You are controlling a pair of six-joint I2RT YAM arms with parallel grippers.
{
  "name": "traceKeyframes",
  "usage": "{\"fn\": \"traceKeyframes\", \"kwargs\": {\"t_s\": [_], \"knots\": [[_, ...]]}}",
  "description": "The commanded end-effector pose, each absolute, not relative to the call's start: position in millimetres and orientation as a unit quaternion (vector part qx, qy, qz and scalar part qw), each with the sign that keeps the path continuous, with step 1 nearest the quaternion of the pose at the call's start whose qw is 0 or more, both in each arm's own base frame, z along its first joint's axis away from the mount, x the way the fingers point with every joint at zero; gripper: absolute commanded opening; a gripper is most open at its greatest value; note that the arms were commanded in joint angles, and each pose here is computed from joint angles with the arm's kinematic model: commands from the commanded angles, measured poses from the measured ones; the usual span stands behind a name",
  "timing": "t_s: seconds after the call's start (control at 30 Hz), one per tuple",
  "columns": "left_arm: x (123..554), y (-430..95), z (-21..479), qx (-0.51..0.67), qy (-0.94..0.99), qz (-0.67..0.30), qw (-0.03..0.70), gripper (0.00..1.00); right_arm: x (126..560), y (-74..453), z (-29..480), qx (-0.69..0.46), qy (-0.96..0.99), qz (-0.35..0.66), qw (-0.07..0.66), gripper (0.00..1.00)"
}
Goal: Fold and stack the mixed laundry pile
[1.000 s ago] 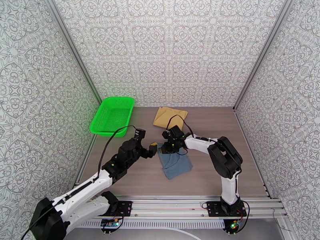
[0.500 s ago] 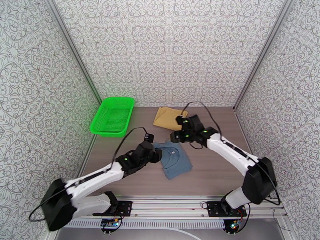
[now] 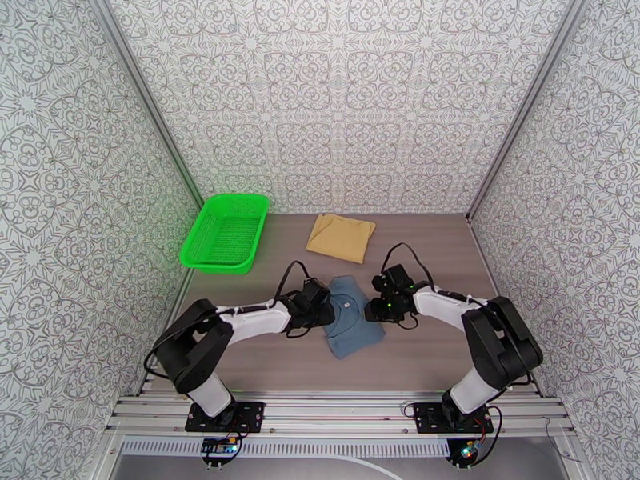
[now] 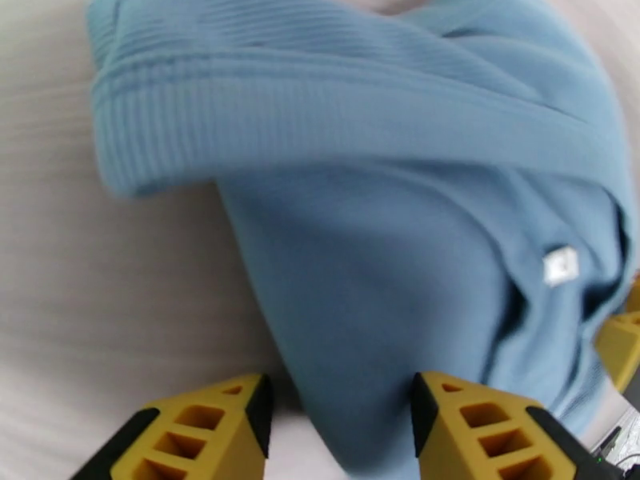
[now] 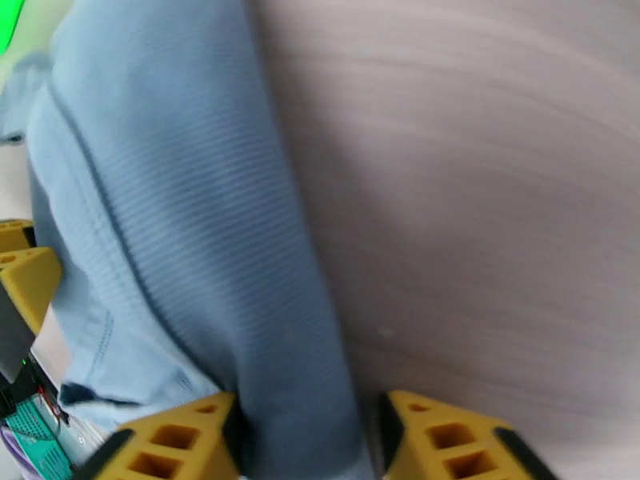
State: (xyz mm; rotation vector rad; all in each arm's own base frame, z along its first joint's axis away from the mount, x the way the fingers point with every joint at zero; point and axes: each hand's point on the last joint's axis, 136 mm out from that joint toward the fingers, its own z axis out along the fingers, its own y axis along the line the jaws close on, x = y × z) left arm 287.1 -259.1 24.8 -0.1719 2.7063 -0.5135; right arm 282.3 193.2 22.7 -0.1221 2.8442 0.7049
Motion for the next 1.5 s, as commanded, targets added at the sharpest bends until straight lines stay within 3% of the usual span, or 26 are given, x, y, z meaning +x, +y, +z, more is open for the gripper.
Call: {"fn": "traceKeyframes", "kwargs": {"t_s": [0.0, 0.3, 0.47, 0.77, 0.9, 1.03, 1.1, 1.17, 1.2, 1.33, 1.47], "knots": [[307.5, -274.5, 22.7, -0.057, 0.954, -0.220, 0.196, 0.51, 265.2, 205.2, 8.1, -0.011, 0.954, 0.288, 0.083, 0.40], [354.8, -302.8, 27.2, 0.029, 0.945, -0.249, 0.212, 0.50, 235.7, 213.8, 6.9, 0.102, 0.927, 0.352, 0.083, 0.37], [375.0, -323.7, 39.0, 0.088, 0.930, -0.284, 0.217, 0.50, 224.0, 225.3, 25.4, 0.118, 0.922, 0.356, 0.099, 0.40], [388.5, -376.3, 60.1, 0.198, 0.883, -0.369, 0.210, 0.50, 220.9, 197.0, 67.4, 0.149, 0.931, 0.294, 0.161, 0.71], [400.6, -371.3, 79.5, 0.212, 0.881, -0.349, 0.239, 0.52, 224.7, 179.0, 84.2, 0.119, 0.943, 0.247, 0.191, 0.81], [417.9, -334.0, 120.6, 0.192, 0.893, -0.279, 0.295, 0.62, 243.3, 165.0, 104.5, 0.054, 0.954, 0.210, 0.206, 0.85], [422.3, -306.4, 145.0, 0.174, 0.901, -0.218, 0.332, 0.73, 257.0, 160.6, 112.6, 0.009, 0.958, 0.194, 0.210, 0.85], [415.0, -283.0, 171.5, 0.158, 0.904, -0.173, 0.358, 0.95, 276.3, 155.5, 118.5, -0.043, 0.960, 0.168, 0.218, 0.84], [408.6, -275.6, 179.4, 0.151, 0.906, -0.162, 0.361, 0.99, 284.9, 154.3, 119.9, -0.065, 0.961, 0.158, 0.219, 0.83], [358.5, -276.3, 186.2, 0.119, 0.915, -0.210, 0.323, 0.99, 323.8, 157.9, 117.6, -0.142, 0.957, 0.133, 0.216, 0.78], [309.4, -284.0, 157.7, 0.060, 0.926, -0.246, 0.279, 0.99, 358.1, 164.2, 103.2, -0.166, 0.955, 0.127, 0.210, 0.76]]}}
